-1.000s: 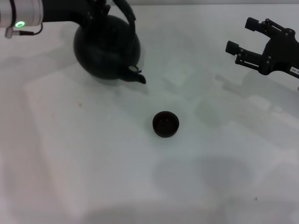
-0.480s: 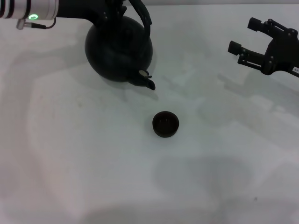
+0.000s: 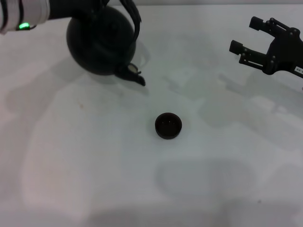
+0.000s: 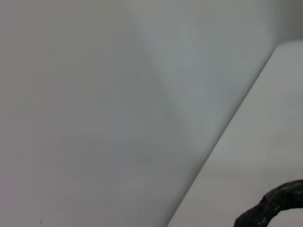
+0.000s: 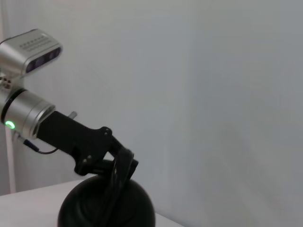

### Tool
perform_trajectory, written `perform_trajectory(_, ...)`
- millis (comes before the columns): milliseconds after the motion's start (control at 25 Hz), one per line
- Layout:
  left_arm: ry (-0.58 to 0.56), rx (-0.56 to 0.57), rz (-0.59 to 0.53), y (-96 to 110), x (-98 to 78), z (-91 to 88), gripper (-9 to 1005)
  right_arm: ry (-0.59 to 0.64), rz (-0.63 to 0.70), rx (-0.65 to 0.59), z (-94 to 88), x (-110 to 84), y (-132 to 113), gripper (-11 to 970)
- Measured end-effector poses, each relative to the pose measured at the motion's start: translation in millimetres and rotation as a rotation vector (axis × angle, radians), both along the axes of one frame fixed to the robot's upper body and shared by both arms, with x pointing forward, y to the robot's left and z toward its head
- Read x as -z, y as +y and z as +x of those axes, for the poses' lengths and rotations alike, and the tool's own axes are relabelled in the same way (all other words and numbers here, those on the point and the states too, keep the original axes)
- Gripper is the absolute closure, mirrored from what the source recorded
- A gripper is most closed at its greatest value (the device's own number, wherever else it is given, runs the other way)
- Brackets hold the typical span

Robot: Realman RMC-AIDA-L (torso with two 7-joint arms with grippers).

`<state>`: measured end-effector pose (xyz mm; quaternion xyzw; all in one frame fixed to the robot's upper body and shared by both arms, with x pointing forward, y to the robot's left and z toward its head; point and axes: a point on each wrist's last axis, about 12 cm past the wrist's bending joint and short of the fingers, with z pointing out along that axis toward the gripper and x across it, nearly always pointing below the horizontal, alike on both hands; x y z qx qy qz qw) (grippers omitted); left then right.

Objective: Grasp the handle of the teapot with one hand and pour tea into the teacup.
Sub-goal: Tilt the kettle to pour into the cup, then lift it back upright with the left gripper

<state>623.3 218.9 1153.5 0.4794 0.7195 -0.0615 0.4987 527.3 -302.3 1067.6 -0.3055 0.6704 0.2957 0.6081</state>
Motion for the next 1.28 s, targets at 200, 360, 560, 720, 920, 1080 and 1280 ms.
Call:
perform_trajectory(200,-0.013,-0.044,0.124,6,5.7,-13.2,881,-0.005,0.0,-0.006,1.1,0.0,3,92)
perform_trajectory(360,-0.012,-0.049,0.093,7,4.0,-17.3,881,0.007,0.003,-0.002,-0.6,3.3,3,92)
perform_trajectory(560,-0.017,-0.043,0.061,4,2.1,-22.4,880,0.011,0.006,-0.004,-0.6,4.3,5,91)
perform_trajectory(720,-0.011,-0.05,0.004,3,1.2,-25.8,880,0.01,0.005,-0.004,0.0,4.0,5,91)
perform_trajectory(920,-0.006,-0.066,-0.044,2,3.0,-28.9,880,0.011,0.004,-0.001,0.4,4.1,5,91)
perform_trajectory(1080,-0.009,-0.051,-0.041,-7,8.2,-32.8,880,0.011,0.003,0.001,0.6,4.1,4,91)
perform_trajectory(1280,-0.015,-0.023,-0.036,-19,10.1,-36.1,881,0.011,0.003,0.001,1.1,3.9,5,91)
